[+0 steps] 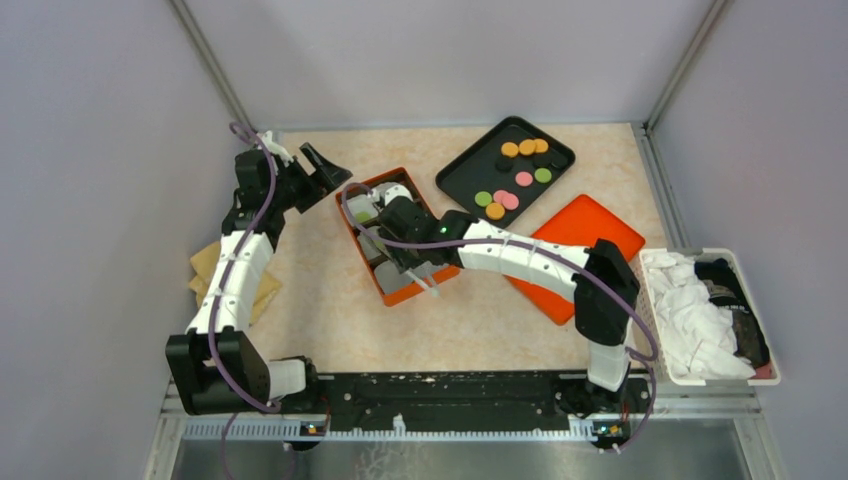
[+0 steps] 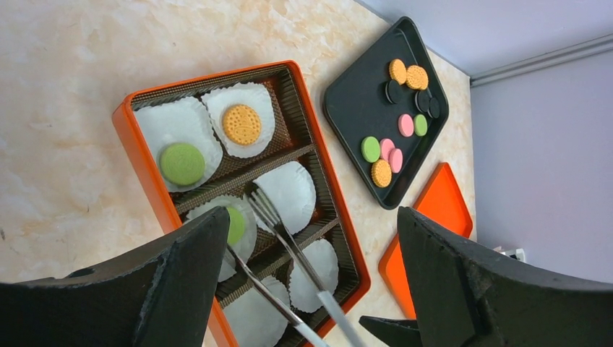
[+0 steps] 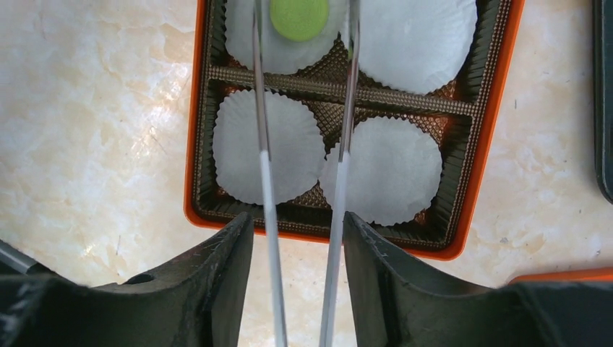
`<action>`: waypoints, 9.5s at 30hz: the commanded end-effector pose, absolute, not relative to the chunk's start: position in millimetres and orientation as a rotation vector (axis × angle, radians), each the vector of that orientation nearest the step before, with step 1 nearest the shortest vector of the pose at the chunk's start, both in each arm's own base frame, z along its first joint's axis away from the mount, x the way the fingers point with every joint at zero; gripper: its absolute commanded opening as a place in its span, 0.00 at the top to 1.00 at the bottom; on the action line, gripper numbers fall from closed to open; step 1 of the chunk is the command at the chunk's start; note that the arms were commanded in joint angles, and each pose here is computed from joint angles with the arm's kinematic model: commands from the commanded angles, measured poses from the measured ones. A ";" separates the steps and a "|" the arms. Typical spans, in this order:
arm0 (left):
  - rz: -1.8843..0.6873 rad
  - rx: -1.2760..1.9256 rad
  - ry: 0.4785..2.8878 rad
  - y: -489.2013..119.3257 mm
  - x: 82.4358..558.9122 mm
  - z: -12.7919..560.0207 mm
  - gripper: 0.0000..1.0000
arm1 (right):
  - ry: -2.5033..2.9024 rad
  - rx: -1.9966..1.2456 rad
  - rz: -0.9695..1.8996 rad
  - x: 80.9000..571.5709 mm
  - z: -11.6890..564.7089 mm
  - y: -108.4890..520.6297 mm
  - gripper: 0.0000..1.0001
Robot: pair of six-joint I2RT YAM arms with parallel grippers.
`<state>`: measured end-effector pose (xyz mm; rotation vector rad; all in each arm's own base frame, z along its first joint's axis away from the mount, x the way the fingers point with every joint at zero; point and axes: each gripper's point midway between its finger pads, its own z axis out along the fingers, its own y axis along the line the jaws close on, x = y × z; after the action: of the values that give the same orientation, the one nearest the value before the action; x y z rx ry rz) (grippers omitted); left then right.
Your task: Pack the cookies
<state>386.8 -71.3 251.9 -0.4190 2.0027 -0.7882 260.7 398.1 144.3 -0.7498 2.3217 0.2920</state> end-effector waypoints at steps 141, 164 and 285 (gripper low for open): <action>-0.876 -0.355 1.995 -85.6 378.3 251.0 0.08 | 2.479 0.059 0.114 442.3 108.5 196.8 0.37; -0.899 -0.351 2.007 -89.0 372.0 243.1 0.08 | 2.636 0.040 0.069 429.3 49.8 219.3 0.42; -0.910 -0.361 2.021 -90.5 364.9 237.4 0.09 | 2.384 -0.616 0.416 282.8 186.6 341.6 0.80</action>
<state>362.0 -88.7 210.2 -0.4245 2.0899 -0.9116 275.5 324.8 173.6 -0.6375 2.4458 0.3462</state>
